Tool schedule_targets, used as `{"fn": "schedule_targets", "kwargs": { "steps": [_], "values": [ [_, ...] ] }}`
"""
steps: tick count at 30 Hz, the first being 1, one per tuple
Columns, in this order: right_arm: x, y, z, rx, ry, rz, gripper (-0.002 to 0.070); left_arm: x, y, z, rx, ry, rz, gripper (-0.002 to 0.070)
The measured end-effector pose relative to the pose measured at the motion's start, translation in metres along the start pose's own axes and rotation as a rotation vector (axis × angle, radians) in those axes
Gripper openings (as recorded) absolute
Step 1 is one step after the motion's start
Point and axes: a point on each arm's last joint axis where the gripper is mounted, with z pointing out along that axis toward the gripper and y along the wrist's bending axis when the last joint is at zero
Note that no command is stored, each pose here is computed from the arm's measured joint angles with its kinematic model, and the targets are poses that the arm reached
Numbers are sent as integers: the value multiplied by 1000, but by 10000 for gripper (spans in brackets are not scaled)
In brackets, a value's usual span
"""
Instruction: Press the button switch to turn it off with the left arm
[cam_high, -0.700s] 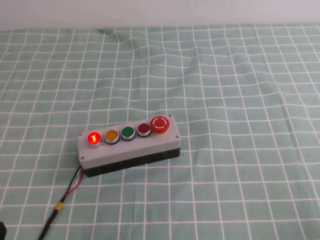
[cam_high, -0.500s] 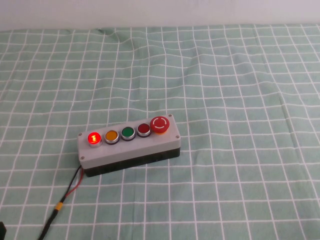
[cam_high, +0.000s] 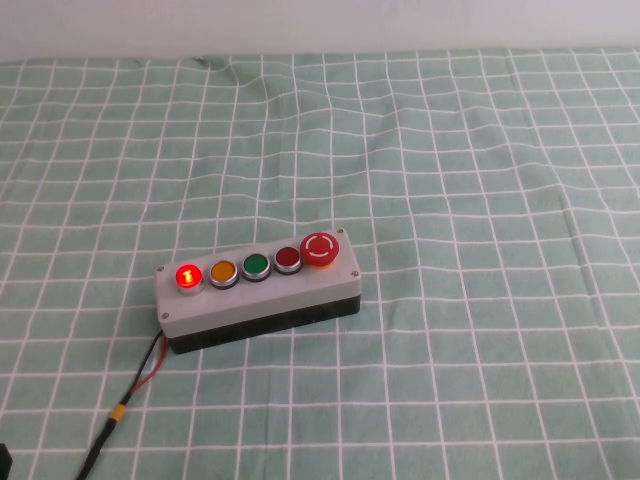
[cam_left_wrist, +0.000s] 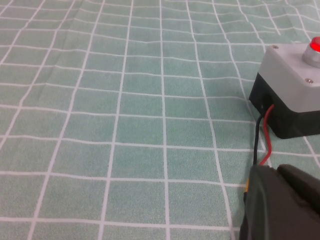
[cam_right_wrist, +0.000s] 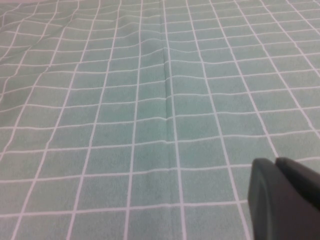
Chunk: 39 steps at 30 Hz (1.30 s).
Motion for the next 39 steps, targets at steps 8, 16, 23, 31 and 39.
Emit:
{"fn": "schedule_targets", "kwargs": {
  "steps": [8, 16, 23, 31, 39],
  "values": [
    [0, 0, 0, 0, 0, 0, -16, 0, 0, 0, 0, -2, 1, -3],
    [0, 0, 0, 0, 0, 0, -16, -22, -3, -3, 37, -241, 1, -3],
    [0, 0, 0, 0, 0, 0, -16, -64, -10, -27, 118, -778, 5, -3],
    [0, 0, 0, 0, 0, 0, -16, -81, -13, -51, 169, -1102, 9, -3],
    [0, 0, 0, 0, 0, 0, -16, -83, -13, -57, 176, -1172, 4, -3]
  ]
}}
